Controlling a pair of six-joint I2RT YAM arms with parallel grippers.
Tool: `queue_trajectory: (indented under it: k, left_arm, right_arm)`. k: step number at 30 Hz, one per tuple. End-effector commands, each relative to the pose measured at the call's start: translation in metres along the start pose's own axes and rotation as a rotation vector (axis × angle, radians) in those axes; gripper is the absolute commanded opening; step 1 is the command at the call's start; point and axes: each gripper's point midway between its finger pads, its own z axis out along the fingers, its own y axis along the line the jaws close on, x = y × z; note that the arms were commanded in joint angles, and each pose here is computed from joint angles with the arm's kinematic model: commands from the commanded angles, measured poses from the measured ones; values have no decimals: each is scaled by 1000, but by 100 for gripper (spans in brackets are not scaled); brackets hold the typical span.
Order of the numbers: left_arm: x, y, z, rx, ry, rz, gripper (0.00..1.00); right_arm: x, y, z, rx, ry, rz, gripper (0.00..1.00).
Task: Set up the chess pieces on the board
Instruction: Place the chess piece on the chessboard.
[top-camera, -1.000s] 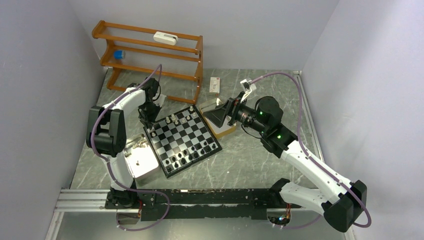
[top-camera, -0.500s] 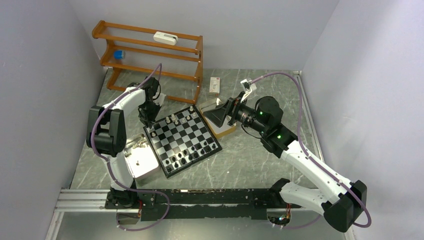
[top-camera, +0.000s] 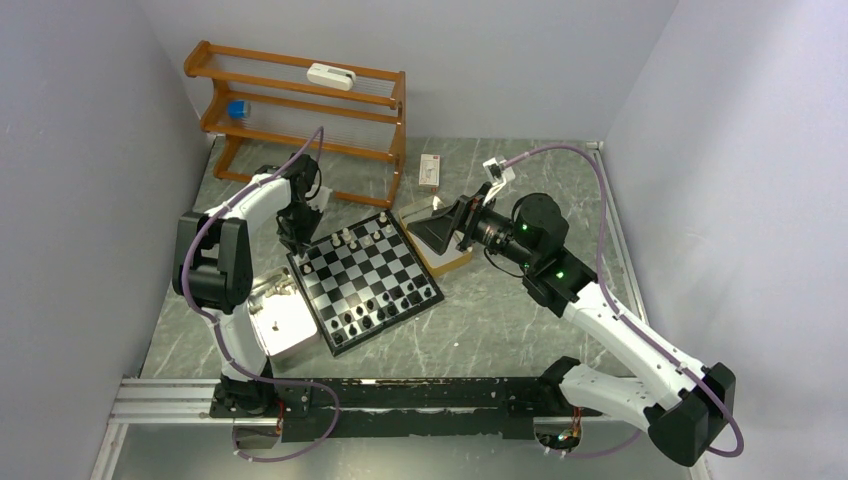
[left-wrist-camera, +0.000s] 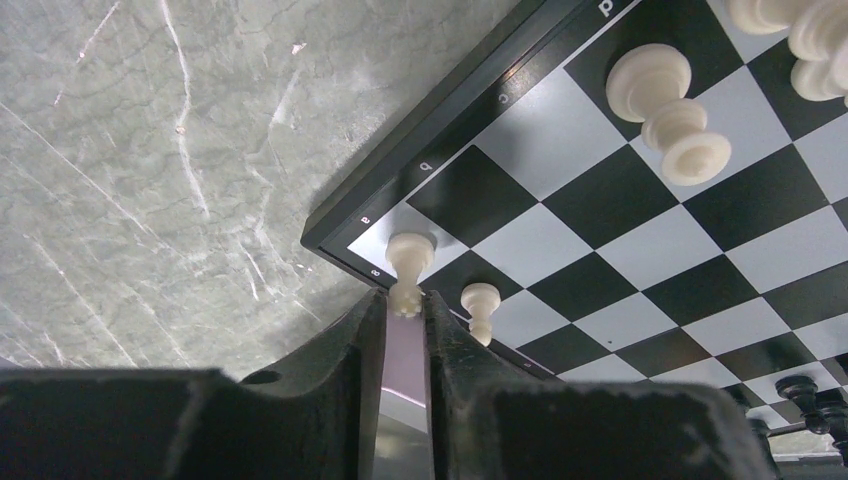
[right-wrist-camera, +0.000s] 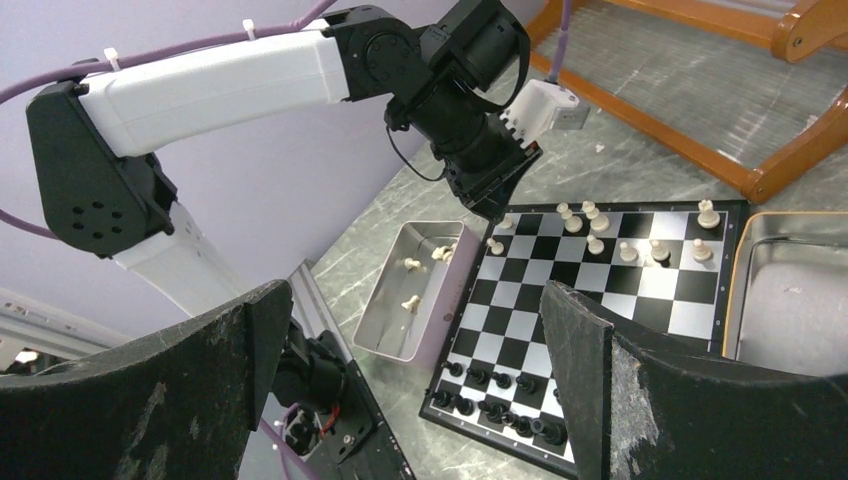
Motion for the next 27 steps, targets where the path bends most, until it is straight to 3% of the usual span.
queue_trajectory:
  k: [1, 11, 18, 23, 27]
  left_arm:
    - [-10, 1, -8, 12, -39, 7, 27]
    - [-14, 6, -18, -11, -73, -2, 30]
    - [-41, 9, -60, -7, -279, -47, 35]
    - [-50, 25, -98, -13, -479, -217, 32]
    - [-23, 45, -106, -9, -528, -451, 23]
  right_arm:
    - [-13, 5, -3, -9, -47, -26, 100]
    - [-11, 3, 1, -12, -39, -25, 100]
    - [-6, -3, 5, 6, -24, -22, 100]
    - [-8, -18, 2, 75, -63, -23, 100]
    - [-6, -20, 3, 87, -52, -38, 100]
